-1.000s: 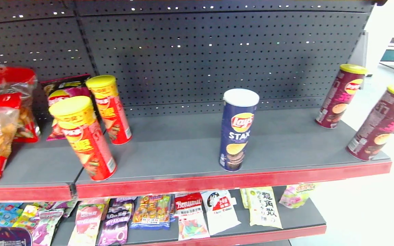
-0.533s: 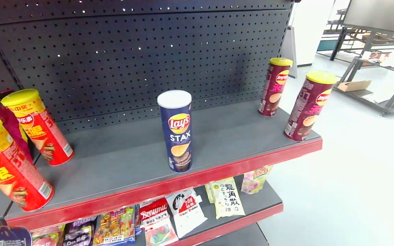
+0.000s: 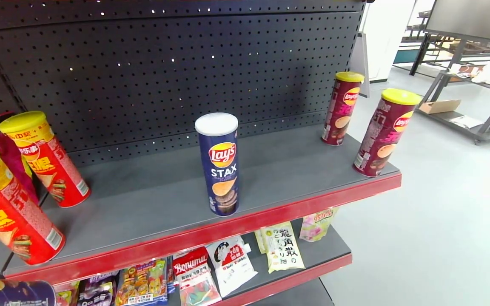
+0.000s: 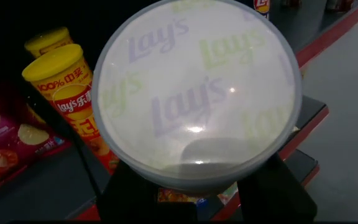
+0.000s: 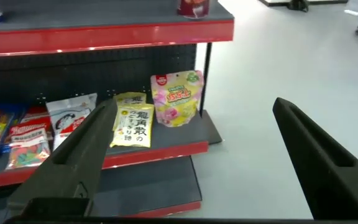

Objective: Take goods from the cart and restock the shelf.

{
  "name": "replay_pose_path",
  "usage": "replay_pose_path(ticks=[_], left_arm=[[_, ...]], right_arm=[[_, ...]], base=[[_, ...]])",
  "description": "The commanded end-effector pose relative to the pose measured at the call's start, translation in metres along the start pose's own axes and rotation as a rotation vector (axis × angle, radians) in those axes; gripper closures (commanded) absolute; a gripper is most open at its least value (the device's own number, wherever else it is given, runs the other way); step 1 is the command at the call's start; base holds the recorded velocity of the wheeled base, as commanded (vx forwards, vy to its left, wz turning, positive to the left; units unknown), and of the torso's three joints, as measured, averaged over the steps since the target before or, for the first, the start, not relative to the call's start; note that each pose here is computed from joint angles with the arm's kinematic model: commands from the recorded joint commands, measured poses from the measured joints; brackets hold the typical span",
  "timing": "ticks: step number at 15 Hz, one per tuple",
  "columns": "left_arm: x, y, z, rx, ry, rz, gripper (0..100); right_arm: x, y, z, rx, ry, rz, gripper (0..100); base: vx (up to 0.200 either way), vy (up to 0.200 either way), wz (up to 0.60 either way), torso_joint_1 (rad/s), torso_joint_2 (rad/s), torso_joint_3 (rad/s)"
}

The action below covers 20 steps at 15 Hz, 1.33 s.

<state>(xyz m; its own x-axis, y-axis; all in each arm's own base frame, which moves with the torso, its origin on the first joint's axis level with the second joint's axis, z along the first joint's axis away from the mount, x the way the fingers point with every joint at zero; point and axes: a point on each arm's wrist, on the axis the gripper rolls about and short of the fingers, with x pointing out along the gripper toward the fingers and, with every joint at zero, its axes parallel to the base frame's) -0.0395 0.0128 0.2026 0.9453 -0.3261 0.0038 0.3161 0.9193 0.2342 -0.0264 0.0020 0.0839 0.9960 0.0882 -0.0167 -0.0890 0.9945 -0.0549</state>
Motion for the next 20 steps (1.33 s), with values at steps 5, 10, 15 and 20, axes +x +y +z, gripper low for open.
replay_pose_path(ticks=[5, 10, 15, 20], left_arm=[[0.022, 0.0, 0.004, -0.011, 0.027, -0.061, 100], [0.024, -0.002, 0.002, -0.015, 0.025, -0.131, 100], [0.028, -0.002, 0.001, -0.016, 0.036, -0.146, 100], [0.04, -0.003, 0.001, -0.024, 0.077, -0.192, 100]], right_arm=[[0.001, -0.002, -0.001, -0.018, -0.038, -0.096, 0], [0.003, -0.002, -0.003, -0.028, -0.069, -0.064, 0], [0.003, -0.002, -0.008, 0.06, -0.015, -0.08, 0], [0.003, -0.002, -0.008, 0.06, -0.015, -0.08, 0]], base=[[0.0, 0.0, 0.0, 0.0, 0.0, 0.0], [0.0, 0.0, 0.0, 0.0, 0.0, 0.0], [0.0, 0.0, 0.0, 0.0, 0.0, 0.0], [0.0, 0.0, 0.0, 0.0, 0.0, 0.0]])
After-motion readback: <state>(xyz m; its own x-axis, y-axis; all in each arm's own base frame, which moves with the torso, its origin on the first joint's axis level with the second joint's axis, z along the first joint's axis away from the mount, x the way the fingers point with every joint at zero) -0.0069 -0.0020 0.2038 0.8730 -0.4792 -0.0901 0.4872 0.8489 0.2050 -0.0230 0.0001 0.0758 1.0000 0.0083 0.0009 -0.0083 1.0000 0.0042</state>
